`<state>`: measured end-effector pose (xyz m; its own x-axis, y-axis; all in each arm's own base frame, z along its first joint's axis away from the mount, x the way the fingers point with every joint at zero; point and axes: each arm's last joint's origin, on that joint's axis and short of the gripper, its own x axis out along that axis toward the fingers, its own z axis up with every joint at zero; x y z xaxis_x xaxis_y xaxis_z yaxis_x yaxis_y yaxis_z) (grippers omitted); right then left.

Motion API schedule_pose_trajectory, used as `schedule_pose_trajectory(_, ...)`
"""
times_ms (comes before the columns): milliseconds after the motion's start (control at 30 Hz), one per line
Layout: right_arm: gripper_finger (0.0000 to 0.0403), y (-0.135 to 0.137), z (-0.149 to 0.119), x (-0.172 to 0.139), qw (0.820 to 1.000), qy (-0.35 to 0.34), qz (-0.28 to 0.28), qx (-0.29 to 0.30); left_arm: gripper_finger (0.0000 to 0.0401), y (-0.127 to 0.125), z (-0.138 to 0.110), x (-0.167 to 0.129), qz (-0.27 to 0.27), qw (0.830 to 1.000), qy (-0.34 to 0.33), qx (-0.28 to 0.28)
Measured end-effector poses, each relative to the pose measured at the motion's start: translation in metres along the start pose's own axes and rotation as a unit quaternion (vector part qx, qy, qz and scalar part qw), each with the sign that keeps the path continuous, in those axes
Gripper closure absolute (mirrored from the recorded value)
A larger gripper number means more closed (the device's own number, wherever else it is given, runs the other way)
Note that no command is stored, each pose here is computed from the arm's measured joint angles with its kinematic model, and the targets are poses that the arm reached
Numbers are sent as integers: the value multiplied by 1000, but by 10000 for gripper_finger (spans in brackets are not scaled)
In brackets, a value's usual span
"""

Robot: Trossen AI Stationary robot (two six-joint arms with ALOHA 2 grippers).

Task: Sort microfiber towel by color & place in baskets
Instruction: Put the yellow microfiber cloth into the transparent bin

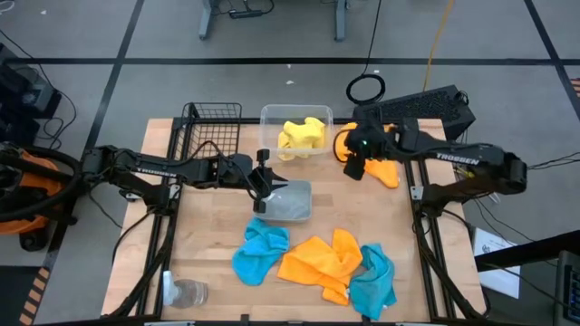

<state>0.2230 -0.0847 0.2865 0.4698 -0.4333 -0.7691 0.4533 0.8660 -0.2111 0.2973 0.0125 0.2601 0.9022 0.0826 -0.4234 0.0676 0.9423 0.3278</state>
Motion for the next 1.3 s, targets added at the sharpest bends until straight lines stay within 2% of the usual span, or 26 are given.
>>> schedule_pose_trajectory(100, 200, 3, -16, 15, 999, -30, -13, 2, 349, 0, 0, 0, 0, 1000, 0, 0)
schedule_pose_trajectory(200, 200, 5, -20, 22, 997, -71, -14, 8, 349, 0, 1, 0, 1, 1000, -3, 0)
schedule_pose_trajectory(300, 207, 5, -8, 20, 990, -135, -15, 23, 349, 1, 3, 0, 5, 1000, -14, -1)
schedule_pose_trajectory(400, 237, 4, 17, 13, 975, -222, 2, 28, 349, 2, 6, 0, 11, 999, -30, -2)
schedule_pose_trajectory(500, 288, 4, 36, 18, 972, -234, 11, 3, 349, 3, 7, 0, 14, 999, -37, -3)
schedule_pose_trajectory(633, 373, 2, 64, 39, 980, -197, 14, -14, 349, 3, 7, 0, 13, 999, -34, -6)
schedule_pose_trajectory(700, 394, 1, 77, 52, 986, -161, 18, -34, 349, 3, 6, 0, 17, 999, -31, -15)
schedule_pose_trajectory(800, 390, -6, 93, 73, 995, -87, 20, -54, 349, 3, 5, -2, 17, 999, -22, -16)
schedule_pose_trajectory(900, 396, -22, 105, 95, 998, -29, 17, -45, 349, 2, 3, -2, 18, 1000, -6, -15)
schedule_pose_trajectory(1000, 401, -37, 110, 118, 999, 1, 36, -29, 349, 2, 1, -3, 17, 1000, 1, -15)
schedule_pose_trajectory(1133, 401, -50, 109, 150, 999, 36, 35, -9, 349, 1, 0, -3, 15, 1000, 9, -19)
schedule_pose_trajectory(1300, 402, -53, 103, 174, 996, 53, 76, 5, 349, 0, -4, -3, 8, 999, 29, -25)
